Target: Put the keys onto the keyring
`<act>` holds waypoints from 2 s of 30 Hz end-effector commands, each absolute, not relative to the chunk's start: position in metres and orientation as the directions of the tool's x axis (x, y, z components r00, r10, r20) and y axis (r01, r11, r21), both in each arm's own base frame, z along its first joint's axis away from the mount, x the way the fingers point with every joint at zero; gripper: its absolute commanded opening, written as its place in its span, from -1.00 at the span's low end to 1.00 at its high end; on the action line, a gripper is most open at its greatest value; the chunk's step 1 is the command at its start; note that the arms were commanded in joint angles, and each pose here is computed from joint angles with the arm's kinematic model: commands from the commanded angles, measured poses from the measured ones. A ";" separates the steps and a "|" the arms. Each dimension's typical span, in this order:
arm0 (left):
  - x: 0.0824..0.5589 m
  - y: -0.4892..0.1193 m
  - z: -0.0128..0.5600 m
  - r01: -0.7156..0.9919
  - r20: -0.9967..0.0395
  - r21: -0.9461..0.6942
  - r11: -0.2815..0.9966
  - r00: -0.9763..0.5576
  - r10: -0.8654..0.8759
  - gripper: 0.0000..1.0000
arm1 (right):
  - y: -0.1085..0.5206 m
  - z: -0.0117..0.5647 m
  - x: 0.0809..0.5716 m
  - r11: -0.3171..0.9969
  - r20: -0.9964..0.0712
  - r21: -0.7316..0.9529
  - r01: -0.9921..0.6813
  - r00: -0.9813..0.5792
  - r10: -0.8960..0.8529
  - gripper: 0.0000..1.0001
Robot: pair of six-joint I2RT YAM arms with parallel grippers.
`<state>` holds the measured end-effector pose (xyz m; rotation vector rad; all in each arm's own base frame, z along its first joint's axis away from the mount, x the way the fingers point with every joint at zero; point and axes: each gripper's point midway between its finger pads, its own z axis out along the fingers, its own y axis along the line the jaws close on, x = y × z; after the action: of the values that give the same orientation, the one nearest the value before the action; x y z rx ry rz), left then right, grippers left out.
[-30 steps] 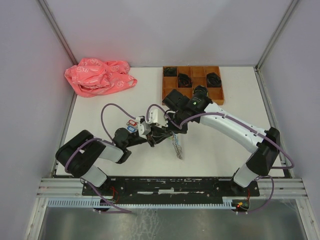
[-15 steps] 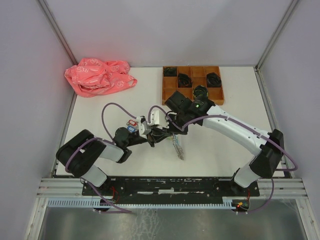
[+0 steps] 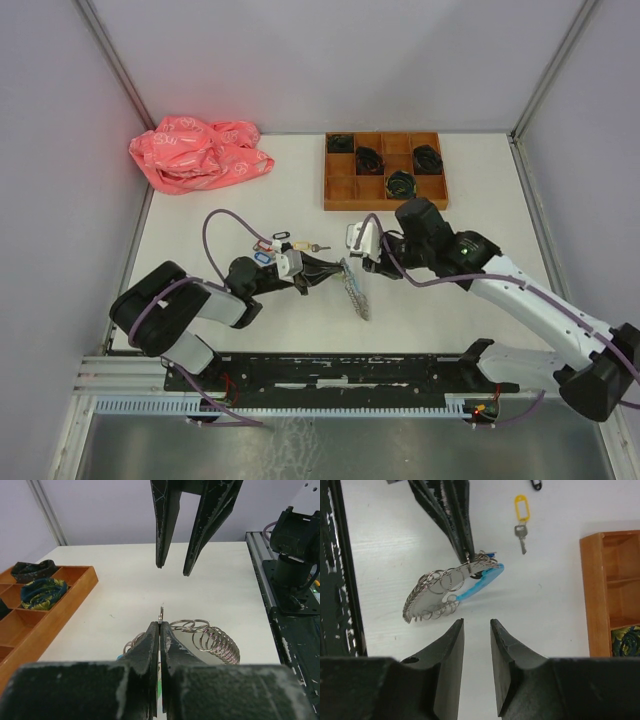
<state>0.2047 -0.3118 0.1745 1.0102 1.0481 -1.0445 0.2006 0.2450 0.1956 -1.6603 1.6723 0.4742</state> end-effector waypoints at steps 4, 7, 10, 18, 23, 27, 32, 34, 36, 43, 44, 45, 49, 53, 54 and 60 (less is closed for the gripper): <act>0.198 -0.304 0.237 0.891 -0.846 0.377 0.252 0.442 -0.298 -0.95 | 0.262 0.225 0.221 0.175 -0.878 -0.293 -0.940 0.192 -0.439 -0.29; 0.196 -0.303 0.239 0.887 -0.841 0.385 0.253 0.451 -0.301 -0.95 | 0.267 0.221 0.218 0.156 -0.894 -0.284 -0.946 0.202 -0.401 -0.30; 0.195 -0.302 0.241 0.885 -0.837 0.389 0.255 0.455 -0.304 -0.95 | 0.270 0.213 0.215 0.124 -0.896 -0.276 -0.953 0.208 -0.393 -0.30; 0.192 -0.304 0.242 0.893 -0.840 0.384 0.234 0.443 -0.314 -0.95 | 0.277 0.209 0.210 0.067 -0.903 -0.260 -0.963 0.218 -0.369 -0.32; 0.192 -0.305 0.243 0.896 -0.840 0.380 0.230 0.439 -0.318 -0.95 | 0.281 0.207 0.209 0.047 -0.906 -0.248 -0.968 0.215 -0.363 -0.35; 0.192 -0.305 0.244 0.896 -0.840 0.380 0.230 0.438 -0.320 -0.95 | 0.283 0.203 0.209 0.034 -0.908 -0.233 -0.972 0.204 -0.366 -0.38; 0.192 -0.306 0.243 0.899 -0.843 0.377 0.224 0.433 -0.319 -0.95 | 0.287 0.201 0.211 0.024 -0.909 -0.224 -0.974 0.200 -0.365 -0.42; 0.192 -0.306 0.243 0.899 -0.843 0.379 0.220 0.433 -0.319 -0.95 | 0.288 0.201 0.212 0.023 -0.909 -0.223 -0.975 0.199 -0.365 -0.43; 0.191 -0.307 0.242 0.900 -0.844 0.379 0.215 0.431 -0.320 -0.95 | 0.289 0.201 0.213 0.023 -0.909 -0.222 -0.975 0.198 -0.366 -0.45; 0.190 -0.307 0.241 0.902 -0.846 0.379 0.207 0.428 -0.319 -0.95 | 0.290 0.205 0.214 0.023 -0.909 -0.230 -0.973 0.207 -0.362 -0.48; 0.190 -0.307 0.241 0.902 -0.846 0.378 0.207 0.428 -0.318 -0.95 | 0.289 0.206 0.214 0.025 -0.910 -0.231 -0.973 0.207 -0.360 -0.48; 0.190 -0.307 0.241 0.902 -0.846 0.378 0.207 0.427 -0.318 -0.95 | 0.289 0.208 0.213 0.023 -0.910 -0.233 -0.972 0.210 -0.359 -0.48; 0.190 -0.308 0.239 0.904 -0.849 0.377 0.203 0.424 -0.316 -0.95 | 0.289 0.212 0.213 0.020 -0.910 -0.235 -0.972 0.213 -0.355 -0.47; 0.191 -0.308 0.239 0.902 -0.848 0.377 0.208 0.427 -0.313 -0.95 | 0.290 0.214 0.211 0.010 -0.912 -0.230 -0.973 0.212 -0.352 -0.47; 0.191 -0.308 0.238 0.903 -0.849 0.377 0.207 0.426 -0.313 -0.95 | 0.290 0.215 0.210 0.010 -0.912 -0.229 -0.973 0.211 -0.351 -0.46; 0.191 -0.308 0.239 0.902 -0.848 0.378 0.207 0.428 -0.314 -0.95 | 0.290 0.214 0.211 0.008 -0.911 -0.221 -0.975 0.204 -0.358 -0.46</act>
<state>0.1979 -0.3108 0.1879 1.0465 0.9673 -1.0265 0.2071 0.2833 0.1882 -1.5346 1.3992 0.8163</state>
